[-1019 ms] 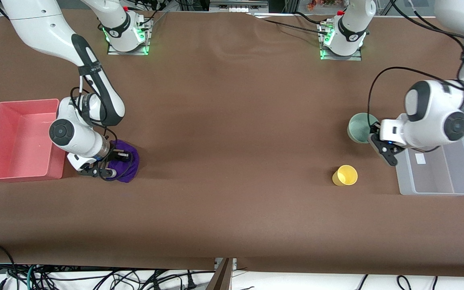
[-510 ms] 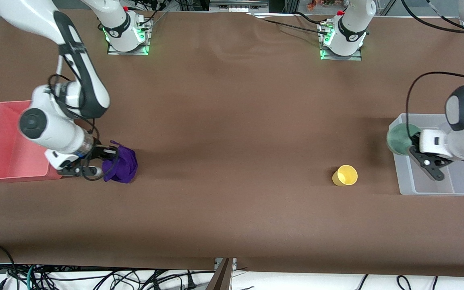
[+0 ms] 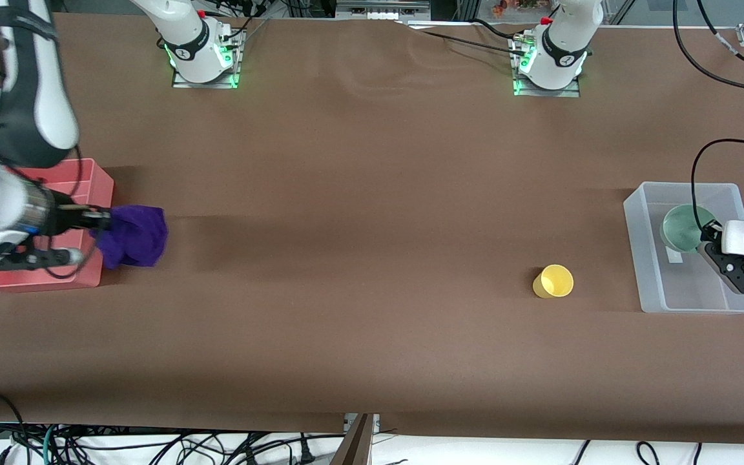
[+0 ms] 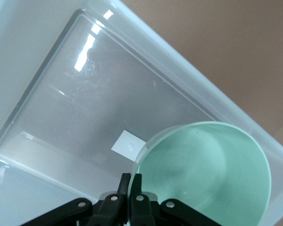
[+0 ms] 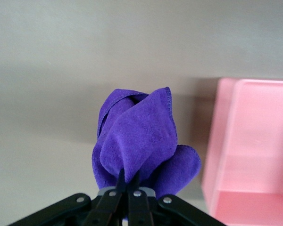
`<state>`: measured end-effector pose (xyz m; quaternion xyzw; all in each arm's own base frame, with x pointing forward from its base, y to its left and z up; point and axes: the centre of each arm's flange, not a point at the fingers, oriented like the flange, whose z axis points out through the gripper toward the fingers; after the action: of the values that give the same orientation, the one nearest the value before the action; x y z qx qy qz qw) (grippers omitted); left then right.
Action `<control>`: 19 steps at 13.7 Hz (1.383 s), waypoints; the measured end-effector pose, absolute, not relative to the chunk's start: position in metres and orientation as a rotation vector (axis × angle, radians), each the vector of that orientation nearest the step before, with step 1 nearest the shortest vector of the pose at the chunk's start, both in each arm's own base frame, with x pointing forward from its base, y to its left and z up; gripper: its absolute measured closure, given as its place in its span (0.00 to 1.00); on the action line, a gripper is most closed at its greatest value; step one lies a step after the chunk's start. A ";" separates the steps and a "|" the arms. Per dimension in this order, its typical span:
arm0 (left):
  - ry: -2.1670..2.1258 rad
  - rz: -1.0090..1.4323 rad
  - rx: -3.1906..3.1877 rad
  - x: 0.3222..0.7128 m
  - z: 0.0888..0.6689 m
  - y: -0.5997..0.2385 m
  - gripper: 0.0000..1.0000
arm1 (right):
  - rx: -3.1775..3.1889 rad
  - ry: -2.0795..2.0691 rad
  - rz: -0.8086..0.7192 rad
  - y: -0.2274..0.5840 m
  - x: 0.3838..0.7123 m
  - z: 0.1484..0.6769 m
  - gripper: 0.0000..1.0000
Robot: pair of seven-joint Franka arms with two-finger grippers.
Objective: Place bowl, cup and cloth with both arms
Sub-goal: 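Lower the bowl into the clear bin while the right gripper drops the cloth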
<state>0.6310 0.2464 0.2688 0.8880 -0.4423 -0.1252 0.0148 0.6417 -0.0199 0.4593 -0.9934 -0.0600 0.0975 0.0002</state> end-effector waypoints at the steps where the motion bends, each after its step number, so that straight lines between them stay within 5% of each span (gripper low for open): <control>1: -1.379 -0.383 2.760 0.632 0.262 0.252 0.97 | -3.126 -0.222 0.325 -0.041 0.640 0.467 0.98; 7: -1.388 -0.327 2.746 0.625 0.211 0.285 0.97 | -3.178 -0.354 0.373 -0.141 0.624 0.488 0.98; 12: -1.368 -0.231 2.765 0.642 0.236 0.280 0.52 | -3.179 -0.317 0.404 -0.206 0.606 0.474 0.98; 17: -1.294 -0.222 2.836 0.673 0.360 0.198 0.03 | -3.188 -0.352 0.391 -0.246 0.591 0.432 0.98; 19: -1.179 -0.283 2.887 0.678 0.392 0.150 0.00 | -3.189 -0.351 0.385 -0.252 0.585 0.408 0.98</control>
<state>0.6781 0.1497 0.3920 0.9220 -0.3766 -0.0904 0.0053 0.5854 -0.2520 0.4085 -0.9859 -0.1085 0.1191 -0.0449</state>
